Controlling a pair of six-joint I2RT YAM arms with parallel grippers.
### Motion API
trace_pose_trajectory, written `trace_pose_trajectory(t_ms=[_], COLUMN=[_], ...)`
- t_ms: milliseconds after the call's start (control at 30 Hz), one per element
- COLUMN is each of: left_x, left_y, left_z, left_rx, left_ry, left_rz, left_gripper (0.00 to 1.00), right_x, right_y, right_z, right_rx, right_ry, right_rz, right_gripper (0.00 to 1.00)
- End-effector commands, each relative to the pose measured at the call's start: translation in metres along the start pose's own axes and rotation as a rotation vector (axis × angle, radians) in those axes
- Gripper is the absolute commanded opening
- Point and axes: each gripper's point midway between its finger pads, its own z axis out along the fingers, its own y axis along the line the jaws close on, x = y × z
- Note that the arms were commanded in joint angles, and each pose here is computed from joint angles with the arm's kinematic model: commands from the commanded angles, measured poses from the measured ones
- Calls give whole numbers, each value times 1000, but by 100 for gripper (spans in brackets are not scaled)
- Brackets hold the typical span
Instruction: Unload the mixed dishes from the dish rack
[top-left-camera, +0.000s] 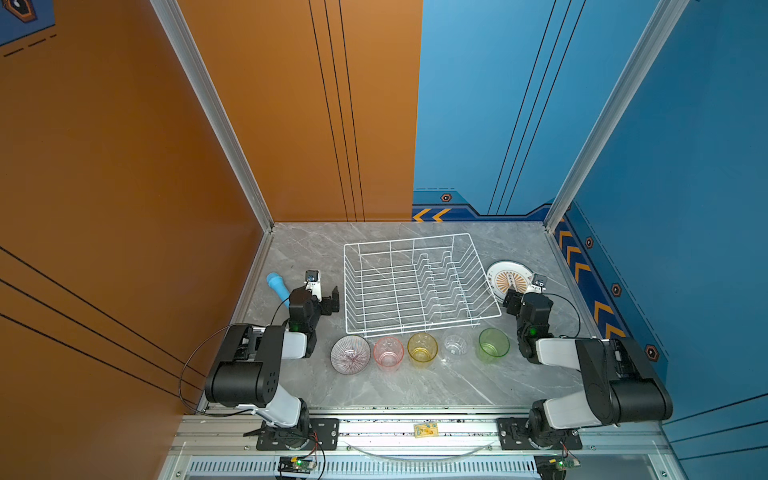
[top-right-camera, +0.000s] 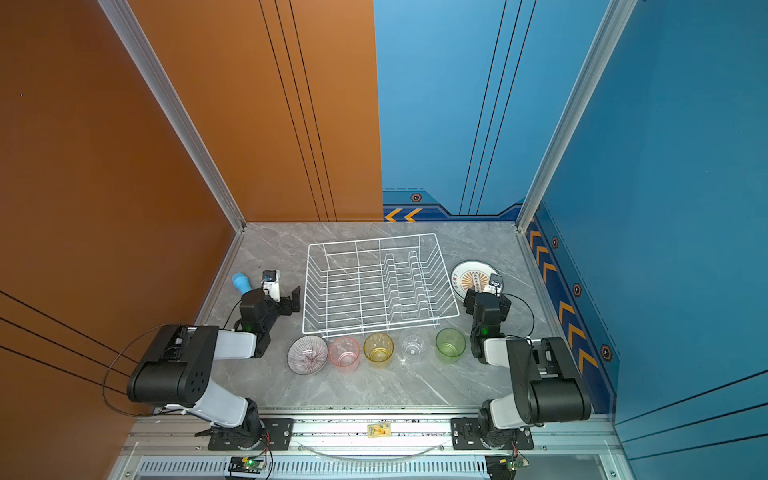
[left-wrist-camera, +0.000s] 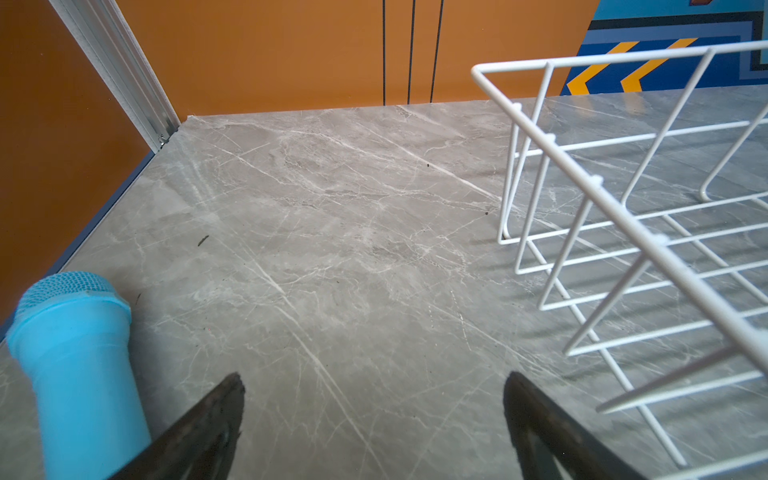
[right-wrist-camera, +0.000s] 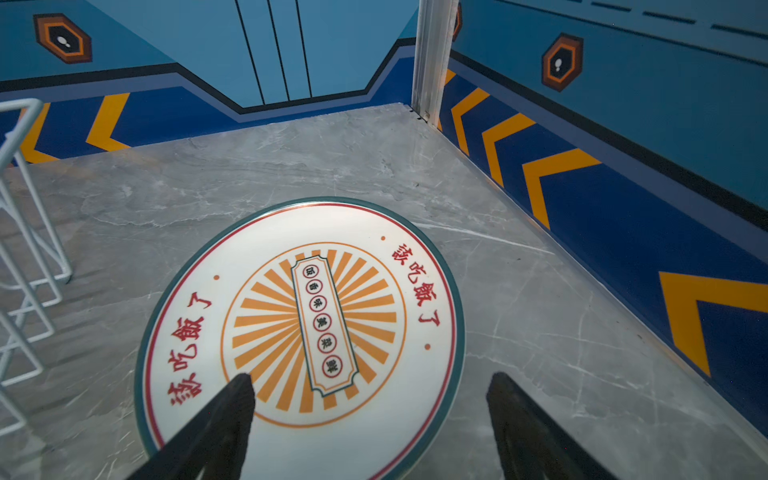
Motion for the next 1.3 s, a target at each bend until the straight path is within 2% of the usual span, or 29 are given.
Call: trace_pose_trajectory(t_ms=[0,67,200,233,267,1267], left_x=[-2,-2,-2,-2,-2,-2], left_y=[3,3,3,3,3,3], left_z=[0,0,-1,0,-1,0], left_rx=[-17,-18,-18,-17,-16,-17], left_ry=[-10,-11,-11,-10,-11,-10], left_rz=[14,14,14,14,13,13], left_gripper=[98,98,98,98,98,98], right_x=[-7,-5,-5,-4,-4,-5], right_y=[14,15,13,12,10,10], right_z=[5,5,5,6,7,7], right_rx=[-38,-33,-12,-10,-13,-12], right_ry=[-35,-70,-59,-38,-36,-46], right_rz=[-53,-60,-58,-54,-45,-41], right_gripper=[88,90,92,99,100,100])
